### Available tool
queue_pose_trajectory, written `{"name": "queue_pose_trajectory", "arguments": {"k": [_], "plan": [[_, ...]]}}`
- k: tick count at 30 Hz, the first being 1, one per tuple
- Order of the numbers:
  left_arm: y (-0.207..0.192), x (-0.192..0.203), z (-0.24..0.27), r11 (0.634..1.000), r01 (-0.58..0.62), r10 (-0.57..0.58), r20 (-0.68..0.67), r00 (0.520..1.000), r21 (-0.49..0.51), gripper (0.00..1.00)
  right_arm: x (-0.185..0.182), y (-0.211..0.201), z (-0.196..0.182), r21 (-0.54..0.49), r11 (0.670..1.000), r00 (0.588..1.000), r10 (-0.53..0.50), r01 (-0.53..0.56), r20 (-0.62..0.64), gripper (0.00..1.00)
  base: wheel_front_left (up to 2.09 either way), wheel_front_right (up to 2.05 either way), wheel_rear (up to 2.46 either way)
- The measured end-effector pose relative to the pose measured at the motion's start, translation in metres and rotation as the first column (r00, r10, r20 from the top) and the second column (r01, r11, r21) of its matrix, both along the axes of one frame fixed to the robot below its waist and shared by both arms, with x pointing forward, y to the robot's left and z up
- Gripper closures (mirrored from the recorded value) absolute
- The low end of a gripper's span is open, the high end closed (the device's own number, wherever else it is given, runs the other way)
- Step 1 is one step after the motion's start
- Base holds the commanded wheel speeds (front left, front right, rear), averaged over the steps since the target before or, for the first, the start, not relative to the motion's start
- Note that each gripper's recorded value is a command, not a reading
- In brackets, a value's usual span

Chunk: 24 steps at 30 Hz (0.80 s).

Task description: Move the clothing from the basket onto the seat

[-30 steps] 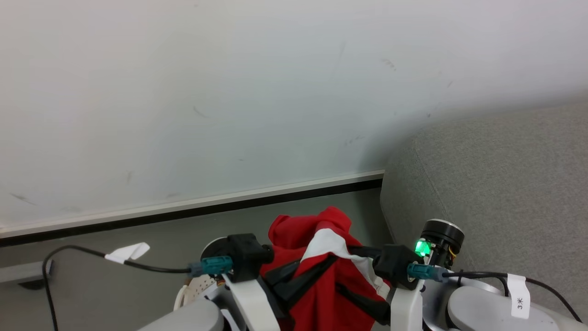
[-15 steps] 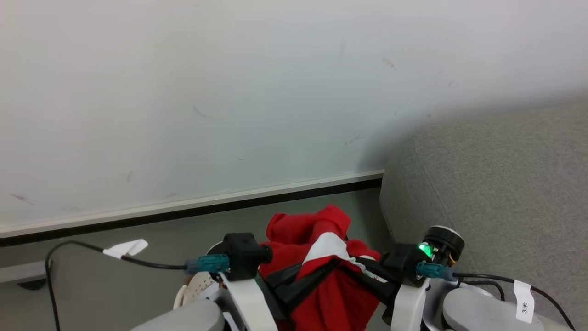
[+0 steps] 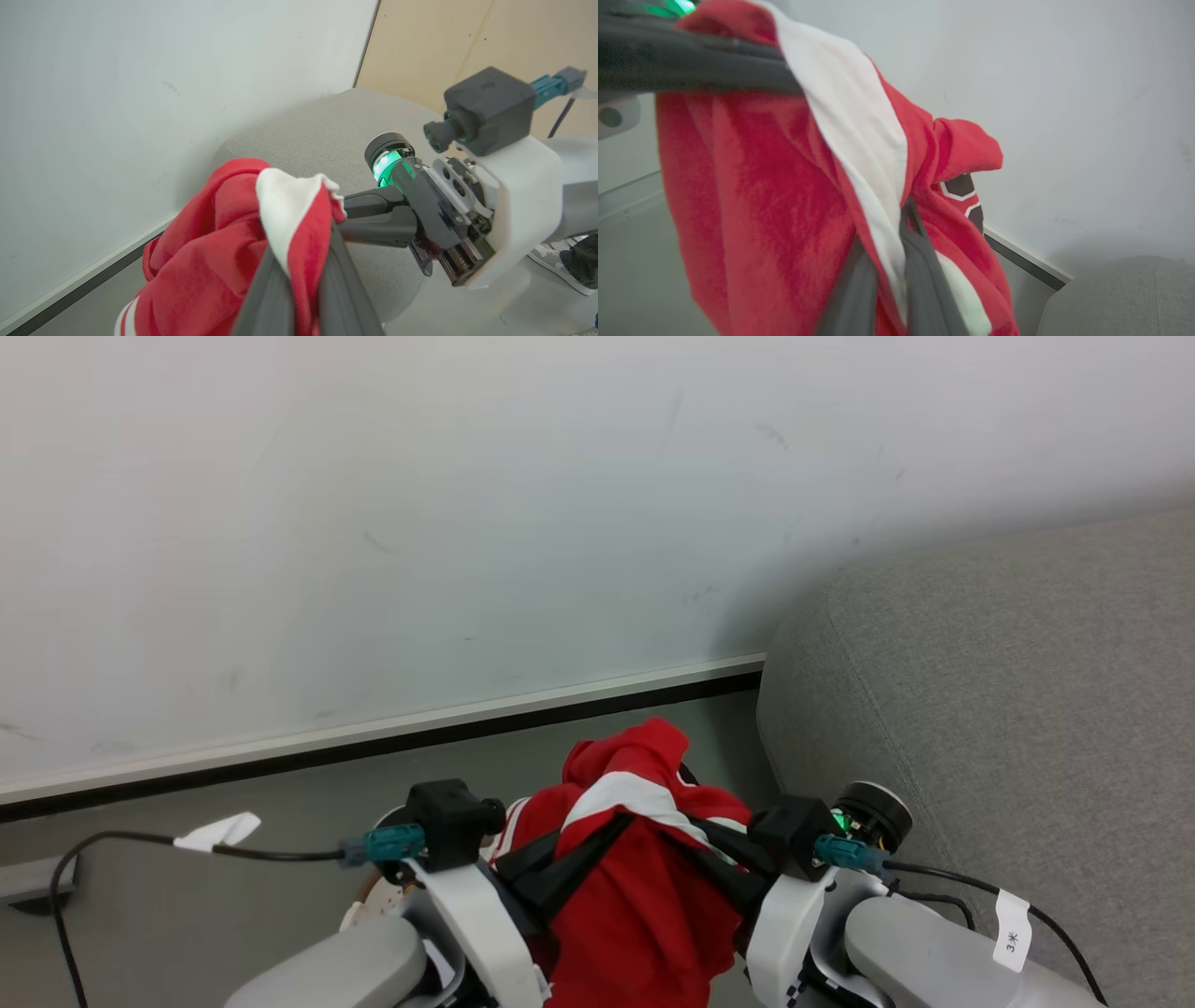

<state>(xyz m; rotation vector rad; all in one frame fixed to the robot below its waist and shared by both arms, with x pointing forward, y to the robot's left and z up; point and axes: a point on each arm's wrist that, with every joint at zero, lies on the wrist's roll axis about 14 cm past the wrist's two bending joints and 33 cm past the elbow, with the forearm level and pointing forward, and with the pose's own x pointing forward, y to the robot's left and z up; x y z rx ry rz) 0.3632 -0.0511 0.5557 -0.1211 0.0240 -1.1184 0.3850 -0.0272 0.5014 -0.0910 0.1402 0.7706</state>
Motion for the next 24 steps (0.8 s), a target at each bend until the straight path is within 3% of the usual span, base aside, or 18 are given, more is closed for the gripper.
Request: {"name": "queue_pose_trajectory", "arguments": {"k": [2,4,5,7,8,9,24], "plan": [[0.0,0.003,-0.001,1.0,-0.011,0.011,-0.005,1.0,-0.007,0.98,0.003,0.005,0.0,0.009,1.0,1.0,-0.001,0.001,-0.003,1.0,0.0,0.0,0.0],[0.002,0.006,-0.002,1.0,-0.023,0.023,-0.006,1.0,-0.01,0.85,0.007,0.008,0.0,0.011,1.0,1.0,-0.001,0.001,-0.005,1.0,0.0,0.0,0.0],[0.004,0.008,-0.002,0.999,-0.032,0.032,-0.006,0.999,-0.015,0.73,0.009,0.01,0.0,0.013,1.0,1.0,0.001,-0.001,-0.004,1.0,0.0,0.0,0.0],[0.007,0.012,0.001,0.998,-0.058,0.058,-0.003,0.998,-0.033,0.4,0.012,0.015,0.003,0.026,1.0,1.0,0.004,-0.004,0.001,1.0,0.0,0.0,0.0],[0.009,0.013,0.002,0.997,-0.068,0.068,0.001,0.998,-0.037,0.12,0.013,0.017,0.006,0.033,0.999,1.0,0.007,-0.008,0.006,1.0,0.0,0.0,0.0],[0.011,0.014,0.002,0.996,-0.079,0.079,0.005,0.997,-0.038,0.0,0.014,0.019,0.009,0.04,0.999,1.0,0.01,-0.01,0.014,1.0,0.0,0.0,0.0],[0.053,0.011,0.002,0.963,-0.254,0.256,0.016,0.967,-0.086,0.0,0.019,0.035,0.031,0.091,0.995,0.997,0.027,-0.034,0.076,1.0,0.0,0.0,0.0]]}}
